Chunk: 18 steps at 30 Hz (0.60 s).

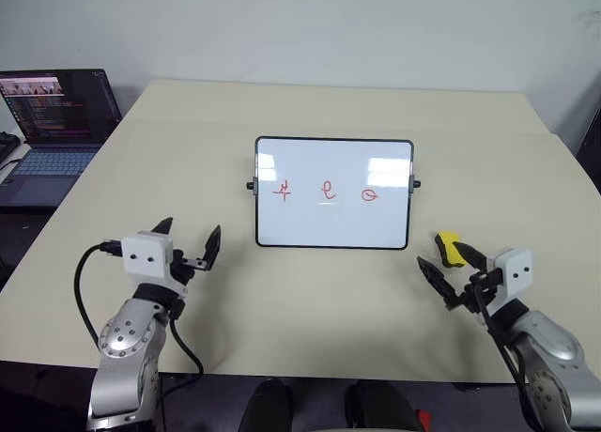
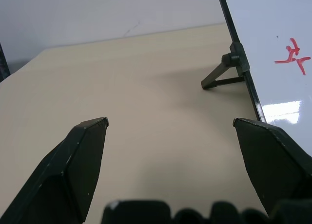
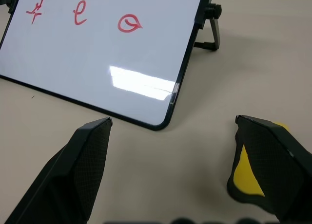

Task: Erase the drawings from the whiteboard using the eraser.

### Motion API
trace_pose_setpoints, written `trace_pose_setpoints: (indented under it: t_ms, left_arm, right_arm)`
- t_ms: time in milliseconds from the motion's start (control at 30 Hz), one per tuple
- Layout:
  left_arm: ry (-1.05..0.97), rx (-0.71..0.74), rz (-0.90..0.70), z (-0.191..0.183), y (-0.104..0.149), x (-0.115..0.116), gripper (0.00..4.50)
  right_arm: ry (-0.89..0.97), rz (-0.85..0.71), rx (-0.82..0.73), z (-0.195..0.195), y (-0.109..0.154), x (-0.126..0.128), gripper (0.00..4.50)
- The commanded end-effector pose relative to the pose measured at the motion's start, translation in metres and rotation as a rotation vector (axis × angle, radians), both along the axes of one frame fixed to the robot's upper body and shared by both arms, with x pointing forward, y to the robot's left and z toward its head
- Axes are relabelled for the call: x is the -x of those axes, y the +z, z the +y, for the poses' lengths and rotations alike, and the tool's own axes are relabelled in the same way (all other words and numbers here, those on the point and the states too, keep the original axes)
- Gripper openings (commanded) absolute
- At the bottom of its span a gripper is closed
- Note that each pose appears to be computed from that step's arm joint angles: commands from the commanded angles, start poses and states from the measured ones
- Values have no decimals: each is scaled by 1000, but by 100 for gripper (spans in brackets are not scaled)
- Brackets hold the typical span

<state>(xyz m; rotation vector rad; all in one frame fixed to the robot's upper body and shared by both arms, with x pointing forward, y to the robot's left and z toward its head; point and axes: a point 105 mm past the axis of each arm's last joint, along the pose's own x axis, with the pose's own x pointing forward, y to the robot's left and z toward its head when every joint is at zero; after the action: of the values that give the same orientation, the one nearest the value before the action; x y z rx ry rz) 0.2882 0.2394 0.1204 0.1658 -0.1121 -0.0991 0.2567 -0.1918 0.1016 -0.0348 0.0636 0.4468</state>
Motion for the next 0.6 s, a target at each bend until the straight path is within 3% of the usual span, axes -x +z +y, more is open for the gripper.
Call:
trace_pose_setpoints:
  t_ms: [33, 133, 233, 433, 533, 600]
  left_arm:
    - [-28, -9, -33, -9, 8, -5, 450]
    - [-12, -4, -17, -6, 3, -3, 450]
    - [-71, -10, -29, -15, 13, 0, 450]
    - [-166, -56, -113, -6, 57, -11, 450]
    - [-363, -77, -102, -29, 72, -11, 450]
    - [-571, -121, -63, -63, 76, -10, 450]
  right_arm:
    - [7, -40, 18, -1, 15, -1, 445]
    - [-14, -35, 37, -4, 12, 1, 445]
    - [-10, -58, 30, -2, 22, 6, 445]
    - [-13, -92, 27, 6, 34, 8, 445]
    - [-51, -118, 8, 7, 44, 3, 445]
    - [-78, -130, 4, 2, 55, 1, 445]
